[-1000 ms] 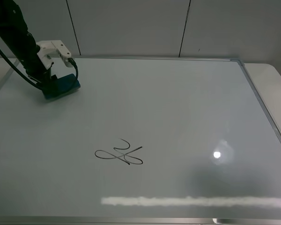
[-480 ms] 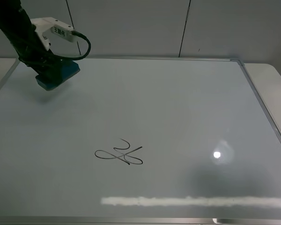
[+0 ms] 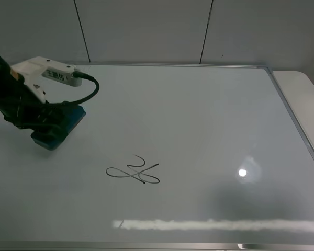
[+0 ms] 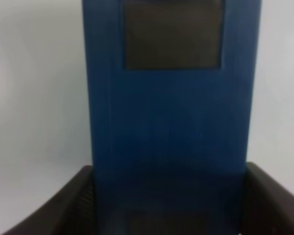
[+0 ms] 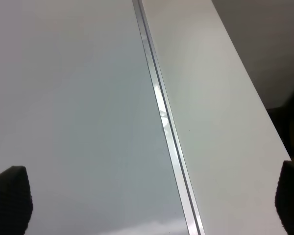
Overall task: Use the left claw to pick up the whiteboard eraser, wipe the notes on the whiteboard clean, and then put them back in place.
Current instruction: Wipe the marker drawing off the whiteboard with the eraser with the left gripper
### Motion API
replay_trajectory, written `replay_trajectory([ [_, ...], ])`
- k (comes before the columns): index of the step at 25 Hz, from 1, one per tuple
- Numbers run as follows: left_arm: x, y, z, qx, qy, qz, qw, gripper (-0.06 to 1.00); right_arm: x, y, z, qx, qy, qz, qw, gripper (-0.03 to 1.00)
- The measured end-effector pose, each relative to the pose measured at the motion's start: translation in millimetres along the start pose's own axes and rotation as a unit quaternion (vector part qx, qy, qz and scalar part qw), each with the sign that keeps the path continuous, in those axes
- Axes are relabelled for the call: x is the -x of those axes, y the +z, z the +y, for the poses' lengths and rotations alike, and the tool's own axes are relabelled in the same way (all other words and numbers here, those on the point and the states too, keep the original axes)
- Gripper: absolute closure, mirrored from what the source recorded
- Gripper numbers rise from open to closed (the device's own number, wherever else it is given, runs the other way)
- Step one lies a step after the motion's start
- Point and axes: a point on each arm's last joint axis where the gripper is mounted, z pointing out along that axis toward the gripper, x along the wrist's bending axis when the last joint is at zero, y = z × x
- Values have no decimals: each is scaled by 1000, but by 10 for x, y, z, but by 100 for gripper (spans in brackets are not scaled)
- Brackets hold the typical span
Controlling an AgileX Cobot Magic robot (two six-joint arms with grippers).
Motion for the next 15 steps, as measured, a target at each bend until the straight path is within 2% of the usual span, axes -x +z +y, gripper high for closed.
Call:
replay_trajectory([
  [5, 272, 236, -440, -21, 12, -14, 1000, 39, 0, 0, 0, 0, 0, 0, 1000, -2],
  [11, 657, 305, -578, -7, 103, -37, 994, 39, 0, 0, 0, 0, 0, 0, 1000, -2],
  [15, 888, 447, -646, -19, 155, -48, 987, 39, 0, 0, 0, 0, 0, 0, 1000, -2],
])
